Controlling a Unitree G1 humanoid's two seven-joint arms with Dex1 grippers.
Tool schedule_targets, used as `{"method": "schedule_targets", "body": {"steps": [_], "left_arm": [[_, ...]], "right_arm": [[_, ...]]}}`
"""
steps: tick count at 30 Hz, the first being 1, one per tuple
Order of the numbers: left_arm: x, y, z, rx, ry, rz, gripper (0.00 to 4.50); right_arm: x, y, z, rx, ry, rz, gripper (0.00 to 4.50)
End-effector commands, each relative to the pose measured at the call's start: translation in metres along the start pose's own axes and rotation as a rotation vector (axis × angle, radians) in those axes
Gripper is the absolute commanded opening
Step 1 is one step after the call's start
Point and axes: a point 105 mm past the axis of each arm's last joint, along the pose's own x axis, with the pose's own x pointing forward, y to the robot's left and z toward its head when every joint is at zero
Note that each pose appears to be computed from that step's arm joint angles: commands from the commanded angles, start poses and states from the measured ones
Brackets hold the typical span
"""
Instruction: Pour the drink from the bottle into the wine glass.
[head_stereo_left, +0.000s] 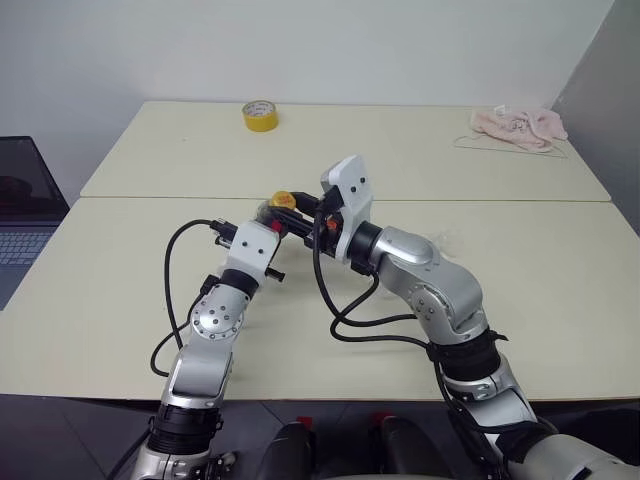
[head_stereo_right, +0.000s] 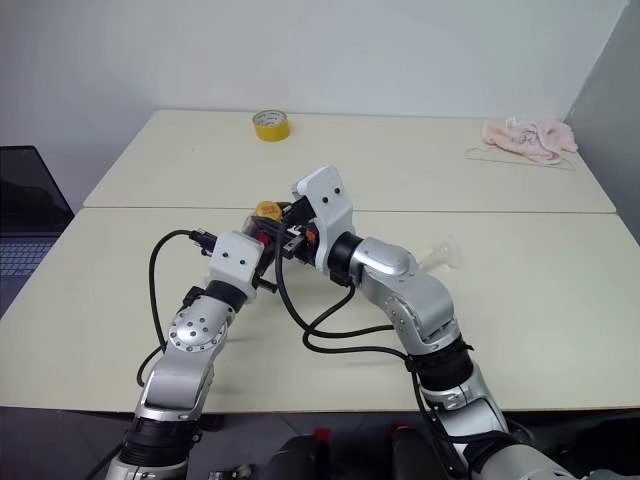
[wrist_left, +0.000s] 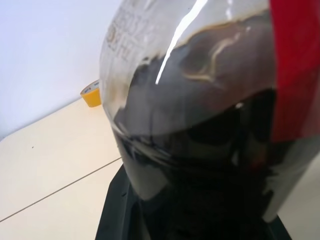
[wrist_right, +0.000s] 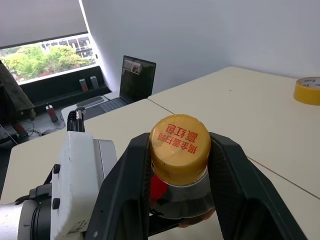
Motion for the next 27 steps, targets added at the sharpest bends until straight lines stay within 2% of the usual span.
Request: {"method": "schedule_targets", "body": {"steps": [1,6,15,21,27], "left_arm": [[-0.005,0.006,0.011,-0.035,-0.042,-0.044,0.82],[-0.016,-0.012,0.011,-0.094,-0.007,-0.324,0.81],[-0.039,-0.020,0.006,-0.177,0.087,-0.725,0.80],[-0.053,-0.029,0.002,-0.179,0.125,-0.853,0.80],[-0.047,-0.030,0.005,-0.221,0.094,-0.787,0.80]], "right_arm": [[-0.013,0.004,0.027,-0.104,-0.094,0.078,1.29],[-0.035,0.014,0.035,-0.231,-0.095,0.257,1.29],[-0.060,0.031,0.039,-0.478,-0.045,0.550,1.29],[-0.073,0.038,0.037,-0.596,-0.007,0.689,1.29],[-0.078,0.039,0.037,-0.512,0.031,0.730,1.29]]}}
